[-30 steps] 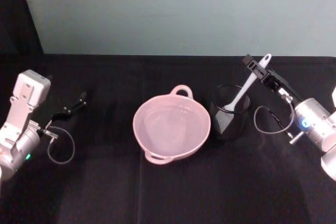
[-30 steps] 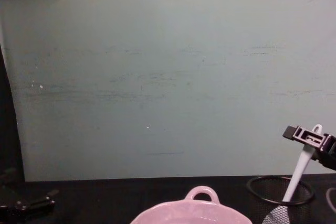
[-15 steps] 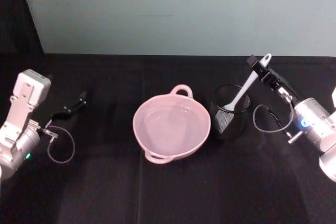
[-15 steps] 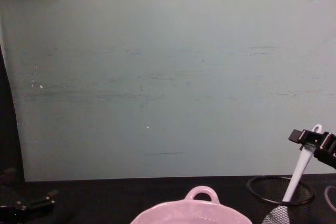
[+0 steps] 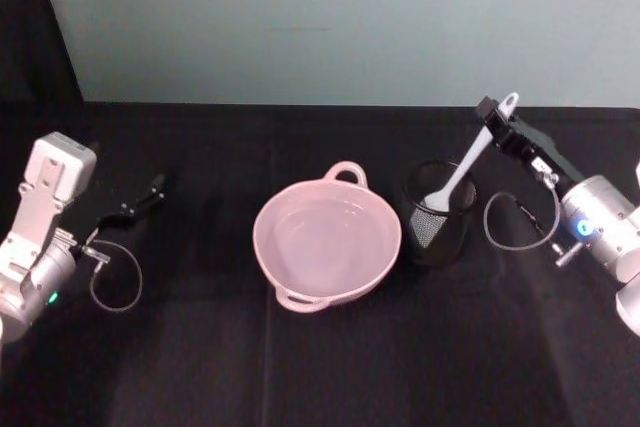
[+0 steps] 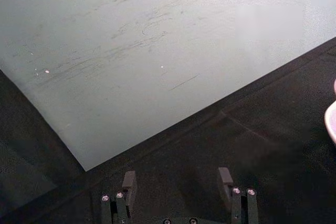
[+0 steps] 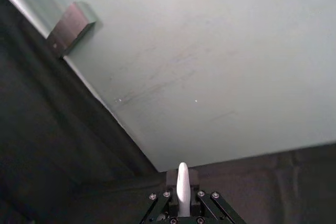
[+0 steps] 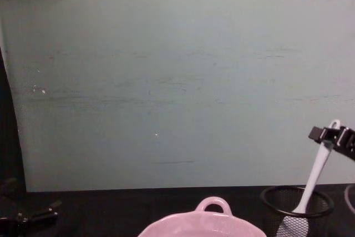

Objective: Use the one hand to pick up the spoon and stir the clear water in the bowl.

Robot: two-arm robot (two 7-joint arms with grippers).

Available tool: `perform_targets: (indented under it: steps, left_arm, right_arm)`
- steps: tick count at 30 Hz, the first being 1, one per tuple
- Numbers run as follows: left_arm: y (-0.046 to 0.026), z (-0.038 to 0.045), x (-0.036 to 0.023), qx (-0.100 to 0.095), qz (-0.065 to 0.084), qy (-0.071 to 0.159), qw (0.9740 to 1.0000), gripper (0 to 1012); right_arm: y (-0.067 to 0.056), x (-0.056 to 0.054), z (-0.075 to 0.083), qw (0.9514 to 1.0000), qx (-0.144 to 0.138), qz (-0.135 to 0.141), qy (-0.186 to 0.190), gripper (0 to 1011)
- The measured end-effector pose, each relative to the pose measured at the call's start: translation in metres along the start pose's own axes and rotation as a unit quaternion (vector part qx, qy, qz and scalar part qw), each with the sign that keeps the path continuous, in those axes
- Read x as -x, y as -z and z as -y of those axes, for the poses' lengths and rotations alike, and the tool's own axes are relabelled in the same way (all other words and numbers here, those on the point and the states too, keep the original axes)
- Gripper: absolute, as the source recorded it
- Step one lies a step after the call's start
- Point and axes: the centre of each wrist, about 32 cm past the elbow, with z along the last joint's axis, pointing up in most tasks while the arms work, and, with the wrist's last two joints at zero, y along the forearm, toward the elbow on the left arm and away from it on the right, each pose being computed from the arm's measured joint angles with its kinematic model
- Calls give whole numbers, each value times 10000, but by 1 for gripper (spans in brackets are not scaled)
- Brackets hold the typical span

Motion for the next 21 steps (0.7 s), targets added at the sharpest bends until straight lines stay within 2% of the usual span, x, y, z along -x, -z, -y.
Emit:
perform_targets:
  steps: [1, 6, 7, 9, 10, 12, 13, 18, 21]
  left_arm:
    - [0, 0, 0, 0, 0, 0, 10000, 1011]
    - [0, 0, 0, 0, 0, 0, 10000, 1011]
    - [0, 0, 0, 0, 0, 0, 10000, 1011]
    - [0, 0, 0, 0, 0, 0, 10000, 1011]
    - [0, 0, 0, 0, 0, 0, 10000, 1011]
    - [0, 0, 0, 0, 0, 0, 10000, 1011]
    - [0, 0, 0, 0, 0, 0, 10000, 1011]
    - [0, 0, 0, 0, 0, 0, 10000, 1011]
    - [0, 0, 0, 0, -1, 0, 10000, 1011]
  right_arm:
    - [-45, 44, 4, 9997, -2, 224, -17, 114]
    - [-189, 202, 13, 9957, 20, 915, -150, 114]
    - [-245, 261, 18, 9927, 44, 1184, -209, 116]
    - [-298, 311, 22, 9894, 75, 1429, -260, 116]
    - [-353, 369, 27, 9855, 116, 1658, -334, 116]
    - [-405, 424, 32, 9815, 178, 1864, -400, 114]
    - [-463, 476, 34, 9777, 236, 2032, -475, 114]
    - [-637, 627, 30, 9662, 477, 2428, -724, 114]
    - [-687, 671, 24, 9636, 553, 2490, -802, 114]
